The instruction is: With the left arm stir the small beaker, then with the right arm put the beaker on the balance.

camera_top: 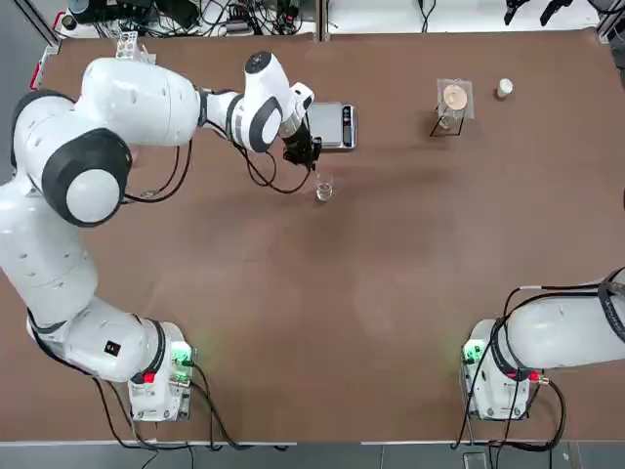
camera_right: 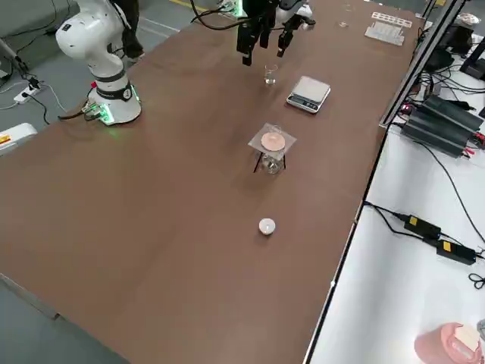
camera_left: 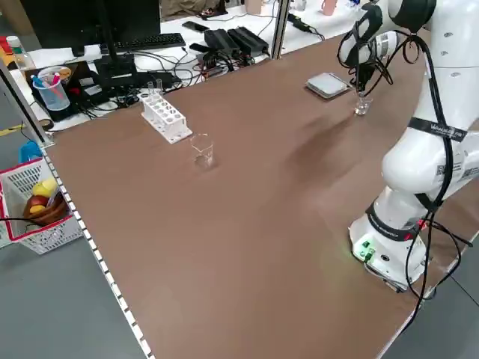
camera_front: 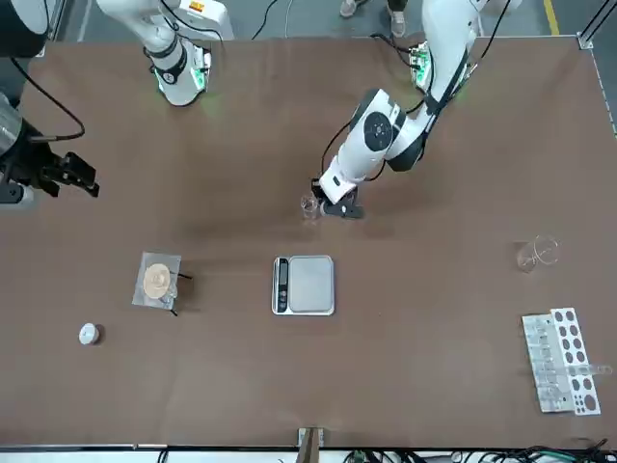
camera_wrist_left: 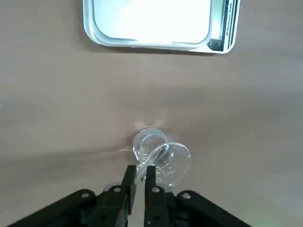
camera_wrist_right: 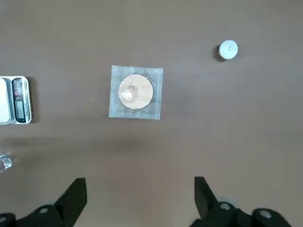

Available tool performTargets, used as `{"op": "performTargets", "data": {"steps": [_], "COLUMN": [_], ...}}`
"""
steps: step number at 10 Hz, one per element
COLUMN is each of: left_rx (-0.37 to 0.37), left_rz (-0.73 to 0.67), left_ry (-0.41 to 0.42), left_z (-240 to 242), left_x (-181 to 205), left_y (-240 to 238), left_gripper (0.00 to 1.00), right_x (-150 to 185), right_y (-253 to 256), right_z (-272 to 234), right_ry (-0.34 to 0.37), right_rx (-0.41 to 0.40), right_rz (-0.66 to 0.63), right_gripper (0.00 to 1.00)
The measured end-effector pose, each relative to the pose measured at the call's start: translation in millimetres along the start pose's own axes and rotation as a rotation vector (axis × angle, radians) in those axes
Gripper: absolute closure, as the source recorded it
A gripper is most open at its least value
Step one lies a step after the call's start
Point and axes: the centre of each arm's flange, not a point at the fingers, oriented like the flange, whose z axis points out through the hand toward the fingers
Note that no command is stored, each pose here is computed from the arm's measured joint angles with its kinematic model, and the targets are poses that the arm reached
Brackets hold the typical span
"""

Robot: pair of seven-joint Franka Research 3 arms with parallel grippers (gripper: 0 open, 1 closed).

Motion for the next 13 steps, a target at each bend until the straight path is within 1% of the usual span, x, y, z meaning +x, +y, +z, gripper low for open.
{"op": "performTargets", "data": {"steps": [3, 5, 10, 13], "left_rx": [-0.004, -0.006, -0.001, 0.024], "left_rz": [-0.004, -0.017, -0.041, -0.064], "left_ry": [0.004, 0.005, 0.003, 0.054], "left_z": [-2, -2, 0, -8], "left_x": [1, 0, -7, -3], "left_y": [2, 4, 12, 23], "left_gripper": [0.91, 0.93, 0.93, 0.93], "right_x": [0, 0, 0, 0], "right_y": [0, 1, 1, 1], "right_z": [0, 0, 0, -1], "right_ry": [0.0, 0.0, 0.0, 0.002], "right_rx": [0.0, 0.0, 0.0, 0.0], "right_rz": [0.0, 0.001, 0.002, 0.002], "right_gripper": [0.0, 0.0, 0.0, 0.0]}}
